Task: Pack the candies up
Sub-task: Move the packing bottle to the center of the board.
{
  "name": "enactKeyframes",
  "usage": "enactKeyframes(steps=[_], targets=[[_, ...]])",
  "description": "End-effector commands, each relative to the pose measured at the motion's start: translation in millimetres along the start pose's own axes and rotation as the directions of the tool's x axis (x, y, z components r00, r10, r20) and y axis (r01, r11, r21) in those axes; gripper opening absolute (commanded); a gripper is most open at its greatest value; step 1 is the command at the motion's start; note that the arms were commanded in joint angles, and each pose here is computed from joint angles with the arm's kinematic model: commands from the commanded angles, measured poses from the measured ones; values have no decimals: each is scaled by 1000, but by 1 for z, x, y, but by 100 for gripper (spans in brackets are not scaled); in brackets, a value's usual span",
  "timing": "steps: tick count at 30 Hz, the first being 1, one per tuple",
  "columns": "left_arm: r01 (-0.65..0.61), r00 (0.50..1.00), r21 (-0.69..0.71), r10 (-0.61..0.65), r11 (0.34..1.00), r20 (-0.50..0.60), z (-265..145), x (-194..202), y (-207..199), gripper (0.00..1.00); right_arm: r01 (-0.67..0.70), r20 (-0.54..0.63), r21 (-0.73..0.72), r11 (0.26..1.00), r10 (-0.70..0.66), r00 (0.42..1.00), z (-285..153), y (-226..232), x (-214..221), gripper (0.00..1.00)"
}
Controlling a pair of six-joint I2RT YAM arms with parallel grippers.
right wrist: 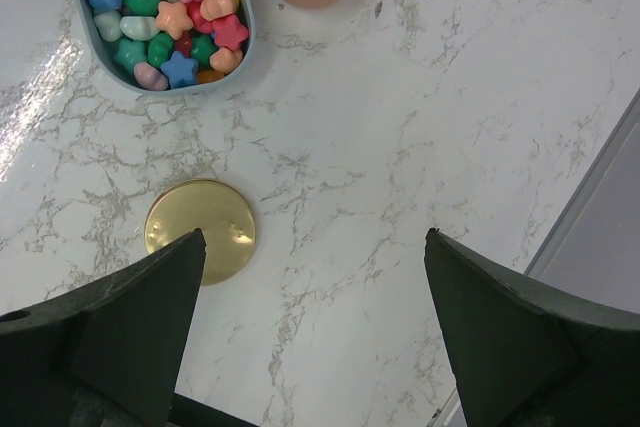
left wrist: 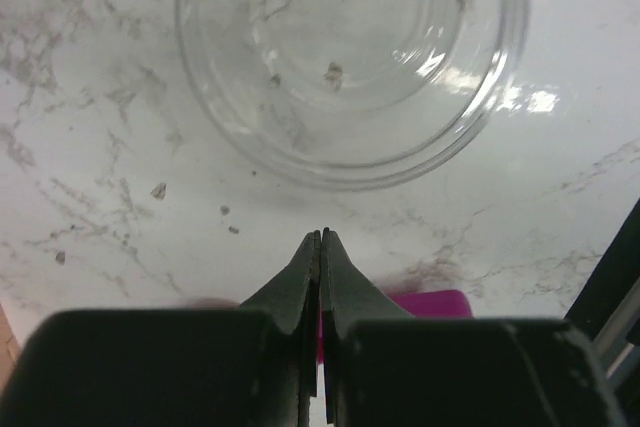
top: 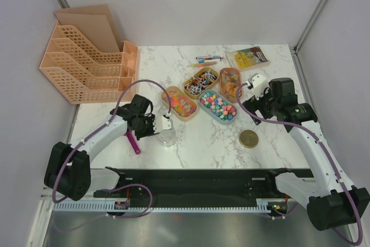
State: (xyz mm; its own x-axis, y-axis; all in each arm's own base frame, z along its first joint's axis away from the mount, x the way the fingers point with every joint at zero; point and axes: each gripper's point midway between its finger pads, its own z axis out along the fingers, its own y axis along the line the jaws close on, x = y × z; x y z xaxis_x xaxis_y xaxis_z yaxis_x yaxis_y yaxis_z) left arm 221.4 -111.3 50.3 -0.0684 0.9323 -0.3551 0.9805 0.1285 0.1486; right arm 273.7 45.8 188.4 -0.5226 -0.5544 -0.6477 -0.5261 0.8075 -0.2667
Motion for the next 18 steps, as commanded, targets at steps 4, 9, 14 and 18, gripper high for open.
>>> enactKeyframes(steps=[4,9,14,18], targets=[[2,1000,-39,-2,999,14,-3,6,30,2,-1,30,14,1000,0,1000,-3,-5,-4,98],[55,997,2,-55,998,60,8,-14,39,2,-2,27,15,1000,1,1000,-1,-7,-5,98],[16,997,31,-18,999,73,15,-38,33,2,0,29,32,999,-1,1000,-2,-10,-5,98],[-27,996,58,22,998,82,17,-55,19,2,-4,25,35,999,4,1000,-2,-11,-2,98]])
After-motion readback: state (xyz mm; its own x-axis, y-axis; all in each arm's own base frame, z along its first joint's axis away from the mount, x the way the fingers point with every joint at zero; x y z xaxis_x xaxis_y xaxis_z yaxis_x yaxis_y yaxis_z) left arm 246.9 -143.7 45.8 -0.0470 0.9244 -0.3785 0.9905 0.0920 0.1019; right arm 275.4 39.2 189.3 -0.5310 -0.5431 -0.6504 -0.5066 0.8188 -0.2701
